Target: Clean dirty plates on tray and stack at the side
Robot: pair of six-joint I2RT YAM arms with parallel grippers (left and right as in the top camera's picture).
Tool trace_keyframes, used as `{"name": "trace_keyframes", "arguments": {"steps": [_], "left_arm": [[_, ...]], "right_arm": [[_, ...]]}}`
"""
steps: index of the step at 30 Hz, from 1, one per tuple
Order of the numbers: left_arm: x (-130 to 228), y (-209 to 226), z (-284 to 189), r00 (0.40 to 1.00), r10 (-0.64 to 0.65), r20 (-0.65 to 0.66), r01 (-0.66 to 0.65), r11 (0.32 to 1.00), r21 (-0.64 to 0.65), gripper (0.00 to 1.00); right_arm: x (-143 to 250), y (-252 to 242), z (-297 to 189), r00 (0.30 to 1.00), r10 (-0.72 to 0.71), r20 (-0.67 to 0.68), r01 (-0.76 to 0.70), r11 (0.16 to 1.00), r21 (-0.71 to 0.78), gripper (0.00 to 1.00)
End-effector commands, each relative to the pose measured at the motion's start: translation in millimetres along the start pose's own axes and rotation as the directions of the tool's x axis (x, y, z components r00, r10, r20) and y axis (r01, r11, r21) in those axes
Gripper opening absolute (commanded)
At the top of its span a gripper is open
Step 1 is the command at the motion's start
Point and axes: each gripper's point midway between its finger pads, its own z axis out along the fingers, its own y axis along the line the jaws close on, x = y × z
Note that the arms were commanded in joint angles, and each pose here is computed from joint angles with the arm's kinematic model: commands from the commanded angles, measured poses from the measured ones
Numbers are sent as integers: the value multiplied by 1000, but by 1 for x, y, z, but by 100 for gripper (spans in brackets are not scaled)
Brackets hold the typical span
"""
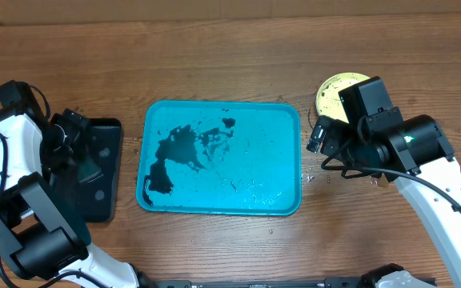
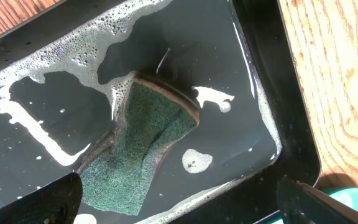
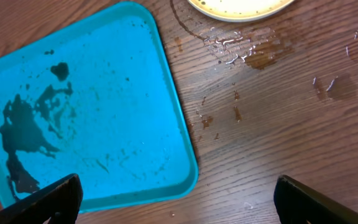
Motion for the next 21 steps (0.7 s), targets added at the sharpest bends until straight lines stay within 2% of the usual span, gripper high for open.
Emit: {"name": "trace_keyframes", "arguments": {"steps": [1, 9, 14, 18, 21], "left_arm": [[-3, -6, -1, 1000, 9, 6, -9, 1000, 10, 100], [-3, -6, -1, 1000, 10, 6, -10, 1000, 10, 100], [-3, -6, -1, 1000, 10, 6, -10, 1000, 10, 100], [-3, -6, -1, 1000, 10, 6, -10, 1000, 10, 100], [-3, -6, -1, 1000, 10, 6, -10, 1000, 10, 100]], "right_arm": [[-6, -3, -6, 999, 2, 37, -2, 1000, 12, 100], [-30, -34, -28, 973, 107, 203, -103, 994, -33, 100], [-30, -66, -20, 933, 202, 297, -184, 979, -86, 100], [-30, -63, -9, 894, 164, 418, -61, 967, -248, 100], [-28, -64, -8, 844, 159, 512, 13, 949, -316, 100]]}}
